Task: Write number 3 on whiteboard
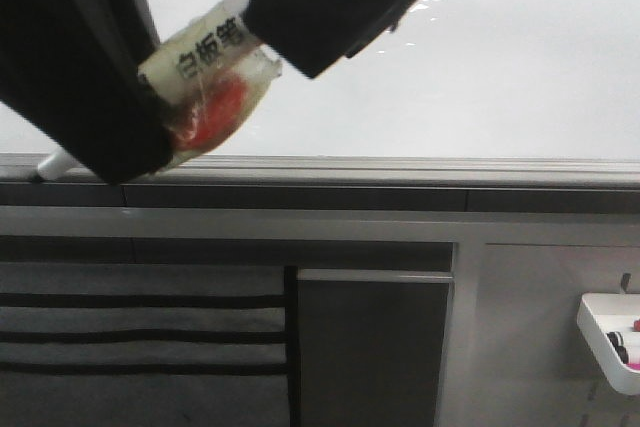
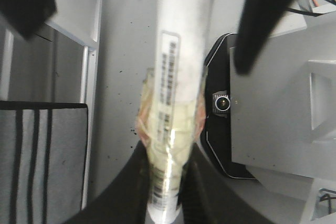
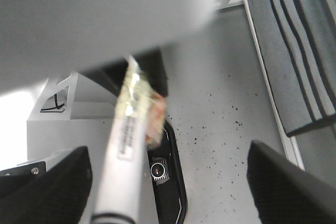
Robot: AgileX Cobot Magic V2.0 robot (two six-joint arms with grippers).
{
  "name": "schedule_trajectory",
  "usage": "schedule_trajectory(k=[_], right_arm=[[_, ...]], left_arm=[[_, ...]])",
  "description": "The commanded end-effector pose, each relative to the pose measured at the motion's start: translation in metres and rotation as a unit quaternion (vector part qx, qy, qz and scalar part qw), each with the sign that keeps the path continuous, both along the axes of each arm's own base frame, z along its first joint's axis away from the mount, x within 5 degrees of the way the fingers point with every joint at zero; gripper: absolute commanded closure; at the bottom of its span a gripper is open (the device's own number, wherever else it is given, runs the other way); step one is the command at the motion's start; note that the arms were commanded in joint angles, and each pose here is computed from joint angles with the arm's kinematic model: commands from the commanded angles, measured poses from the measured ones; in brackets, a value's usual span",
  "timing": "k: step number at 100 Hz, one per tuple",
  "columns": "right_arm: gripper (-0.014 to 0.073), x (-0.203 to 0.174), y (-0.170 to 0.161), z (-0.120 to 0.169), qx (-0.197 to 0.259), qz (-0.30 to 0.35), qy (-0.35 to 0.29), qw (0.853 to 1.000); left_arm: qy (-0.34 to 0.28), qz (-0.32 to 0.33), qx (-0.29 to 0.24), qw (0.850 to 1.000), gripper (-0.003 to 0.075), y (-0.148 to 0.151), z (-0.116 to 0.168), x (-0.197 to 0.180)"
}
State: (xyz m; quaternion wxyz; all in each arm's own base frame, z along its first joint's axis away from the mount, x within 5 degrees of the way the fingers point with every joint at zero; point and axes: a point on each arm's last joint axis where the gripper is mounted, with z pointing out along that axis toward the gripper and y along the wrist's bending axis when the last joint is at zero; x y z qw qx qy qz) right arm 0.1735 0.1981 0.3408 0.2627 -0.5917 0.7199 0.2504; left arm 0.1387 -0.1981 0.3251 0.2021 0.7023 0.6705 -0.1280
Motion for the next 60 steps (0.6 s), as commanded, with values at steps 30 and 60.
schedule_trajectory(k=[30,60], right_arm=[[0.0148,-0.0027,0.0077,0.0206,0.054,-0.007,-0.043,0.998],[0.0286,-0.0033,0.0085,0.0214,0.06,-0.007,-0.038,0.997]], left_arm=[[-0.045,0.03,-0.035,0.998,0.0738,0.0004,0.0207,0.0062],[-0.045,0.03,-0.035,0.998,0.0738,0.0004,0.0207,0.0062]])
